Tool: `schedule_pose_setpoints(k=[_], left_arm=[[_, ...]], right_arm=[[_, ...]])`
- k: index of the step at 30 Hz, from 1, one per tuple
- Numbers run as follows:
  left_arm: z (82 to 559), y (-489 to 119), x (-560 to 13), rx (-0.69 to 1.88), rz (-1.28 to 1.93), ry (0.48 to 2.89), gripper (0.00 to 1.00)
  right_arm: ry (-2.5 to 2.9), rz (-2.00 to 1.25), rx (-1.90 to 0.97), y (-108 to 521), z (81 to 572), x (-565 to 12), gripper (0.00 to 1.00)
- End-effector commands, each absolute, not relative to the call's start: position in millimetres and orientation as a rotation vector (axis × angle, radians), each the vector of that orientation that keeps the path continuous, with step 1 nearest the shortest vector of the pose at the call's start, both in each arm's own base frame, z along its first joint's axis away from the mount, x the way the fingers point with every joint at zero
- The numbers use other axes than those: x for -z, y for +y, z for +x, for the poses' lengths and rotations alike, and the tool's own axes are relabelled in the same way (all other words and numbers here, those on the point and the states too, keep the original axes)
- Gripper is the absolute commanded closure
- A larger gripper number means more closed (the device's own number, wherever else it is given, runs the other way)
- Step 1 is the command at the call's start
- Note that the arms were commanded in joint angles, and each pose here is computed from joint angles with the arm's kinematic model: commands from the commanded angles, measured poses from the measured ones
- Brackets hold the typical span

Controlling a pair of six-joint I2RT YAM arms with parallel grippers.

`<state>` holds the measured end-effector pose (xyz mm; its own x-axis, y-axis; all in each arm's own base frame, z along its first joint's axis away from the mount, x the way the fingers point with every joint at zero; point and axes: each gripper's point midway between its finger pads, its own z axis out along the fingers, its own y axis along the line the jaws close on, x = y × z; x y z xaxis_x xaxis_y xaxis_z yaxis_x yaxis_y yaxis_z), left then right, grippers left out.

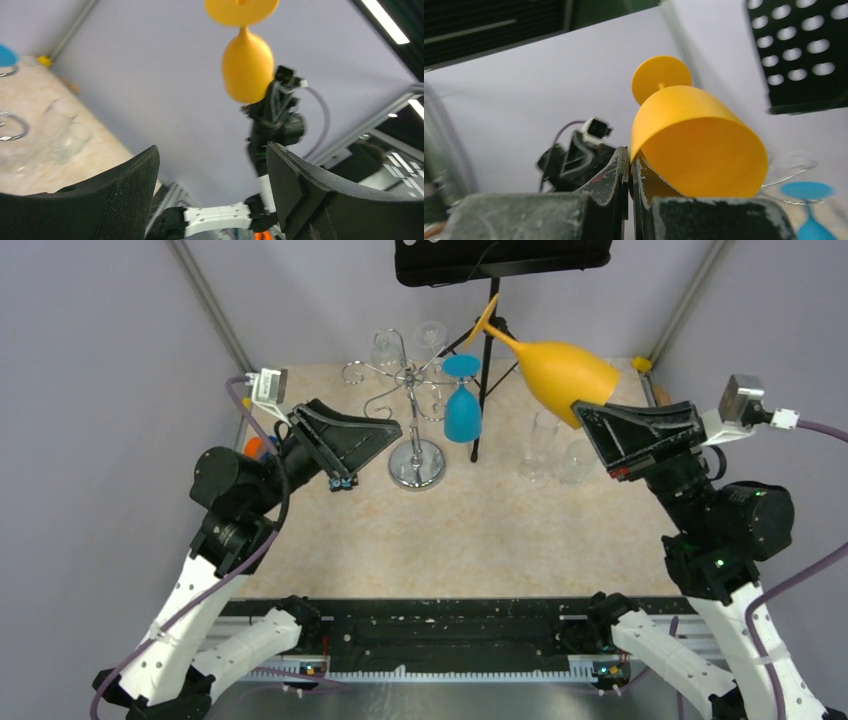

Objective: Take the wine glass off the wine glass rack

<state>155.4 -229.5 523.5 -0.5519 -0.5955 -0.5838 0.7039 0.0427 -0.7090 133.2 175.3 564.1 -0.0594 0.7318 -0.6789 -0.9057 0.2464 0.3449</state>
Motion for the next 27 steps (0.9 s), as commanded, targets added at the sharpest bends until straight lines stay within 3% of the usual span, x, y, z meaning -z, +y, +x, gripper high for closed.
schedule_pose_setpoints(k=[1,8,15,27], left_arm=[[184.7,-231.9,-474.3,1.438,0.145,1.521,0.19],[194.4,-226.4,-447.2,1.275,0.195,1.614,0.20],[196.1,-224.3,-434.9,1.249,0.193,1.631,0.20],[194.3,-221.4,-429.1,1.196,0.249,1.629,0.21]], right_arm=[[1.208,-0.052,-0.940,140.6,188.5,-520.9,1.00],[1.432,0.255,-0.256,38.1,230.3,-461.0,1.00],[1.664,0.319,0.209,-3.2,251.9,-410.9,1.00],[2.149,0.239,0.343,-44.5,322.4,-312.8,1.00]])
